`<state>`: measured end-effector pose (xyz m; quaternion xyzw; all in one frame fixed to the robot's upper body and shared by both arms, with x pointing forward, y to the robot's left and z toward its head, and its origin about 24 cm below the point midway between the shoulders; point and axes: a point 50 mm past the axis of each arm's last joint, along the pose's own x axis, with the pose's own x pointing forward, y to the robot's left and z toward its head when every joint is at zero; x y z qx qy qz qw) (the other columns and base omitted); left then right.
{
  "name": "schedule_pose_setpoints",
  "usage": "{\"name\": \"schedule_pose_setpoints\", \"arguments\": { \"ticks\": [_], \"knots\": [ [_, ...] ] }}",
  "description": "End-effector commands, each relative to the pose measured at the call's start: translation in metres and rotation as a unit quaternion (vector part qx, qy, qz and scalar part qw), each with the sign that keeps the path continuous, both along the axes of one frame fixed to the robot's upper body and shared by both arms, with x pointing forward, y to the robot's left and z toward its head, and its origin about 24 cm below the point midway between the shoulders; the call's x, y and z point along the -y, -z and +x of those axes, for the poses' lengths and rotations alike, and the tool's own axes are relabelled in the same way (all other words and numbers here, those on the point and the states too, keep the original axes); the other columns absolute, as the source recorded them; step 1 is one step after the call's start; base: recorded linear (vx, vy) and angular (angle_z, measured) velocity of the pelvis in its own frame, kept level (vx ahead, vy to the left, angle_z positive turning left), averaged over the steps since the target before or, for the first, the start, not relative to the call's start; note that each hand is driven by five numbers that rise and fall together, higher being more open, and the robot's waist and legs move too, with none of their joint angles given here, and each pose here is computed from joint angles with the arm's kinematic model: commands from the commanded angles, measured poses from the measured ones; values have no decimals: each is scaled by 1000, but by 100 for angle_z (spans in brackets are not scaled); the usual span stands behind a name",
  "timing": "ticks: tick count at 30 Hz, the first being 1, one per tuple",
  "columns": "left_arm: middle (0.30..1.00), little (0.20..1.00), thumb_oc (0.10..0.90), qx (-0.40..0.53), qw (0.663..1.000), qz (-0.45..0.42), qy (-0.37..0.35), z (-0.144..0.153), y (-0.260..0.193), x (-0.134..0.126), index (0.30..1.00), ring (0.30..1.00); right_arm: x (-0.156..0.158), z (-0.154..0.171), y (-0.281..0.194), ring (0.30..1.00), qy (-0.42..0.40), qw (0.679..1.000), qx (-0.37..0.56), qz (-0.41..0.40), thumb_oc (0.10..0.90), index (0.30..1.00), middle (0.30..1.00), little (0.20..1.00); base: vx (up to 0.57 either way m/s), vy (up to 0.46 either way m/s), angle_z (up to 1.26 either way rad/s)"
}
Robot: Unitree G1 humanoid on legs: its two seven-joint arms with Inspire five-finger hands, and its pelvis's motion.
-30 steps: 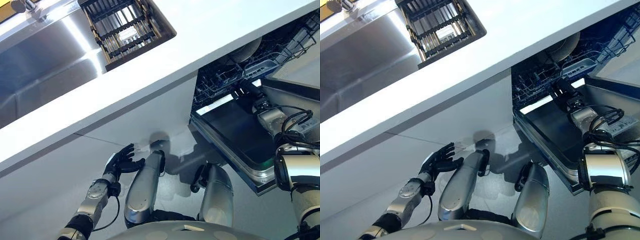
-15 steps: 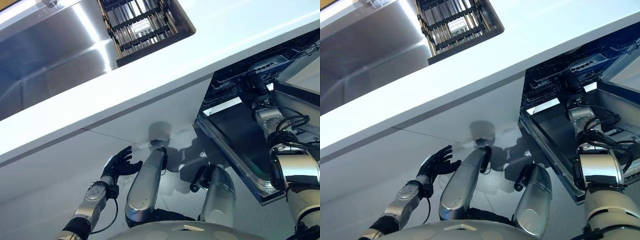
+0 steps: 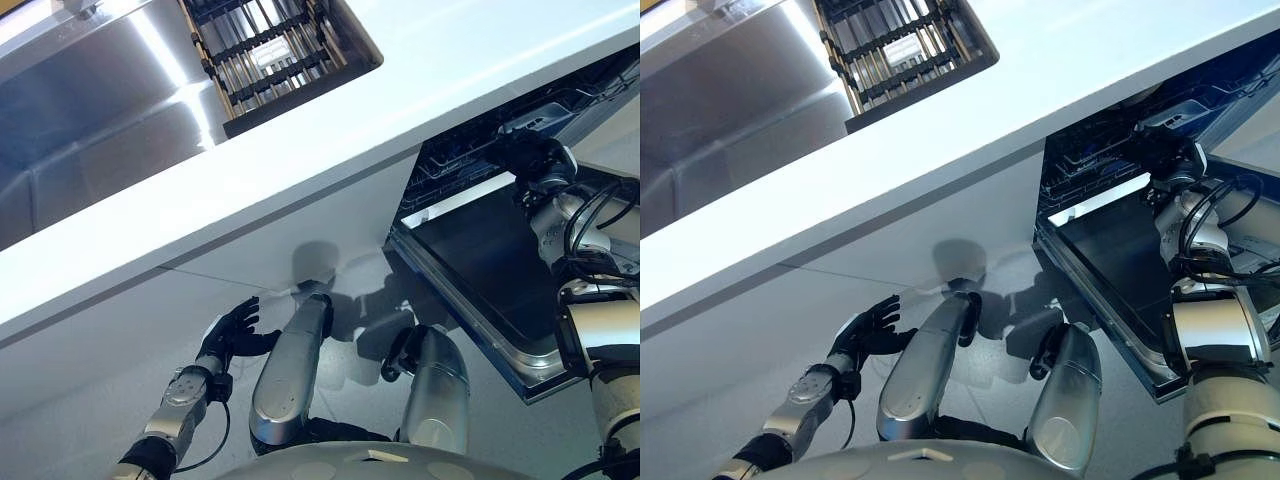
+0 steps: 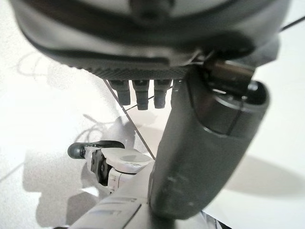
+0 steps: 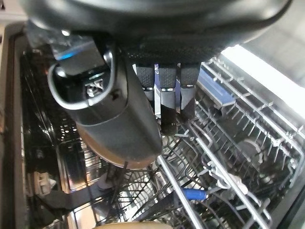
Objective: Pick up plates and place into dishwasher.
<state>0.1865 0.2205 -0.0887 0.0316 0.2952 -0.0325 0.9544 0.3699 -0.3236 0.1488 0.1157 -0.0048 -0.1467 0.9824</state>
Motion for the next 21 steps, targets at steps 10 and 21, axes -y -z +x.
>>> {"name": "schedule_pose_setpoints", "arguments": {
  "ticks": [10, 21],
  "knots": [
    [900, 900, 800, 29, 999, 17, 7, -12, -2, -8, 900, 900, -7, -8, -46, 900, -100, 972, 210, 32, 800, 900, 900, 900, -1, 0, -1],
    [900, 900, 800, 29, 999, 28, -3, -17, 0, -13, 900, 900, -6, -32, 3, 900, -104, 983, 143, -44, 800, 900, 900, 900, 2, 7, -5]
  ]
}}
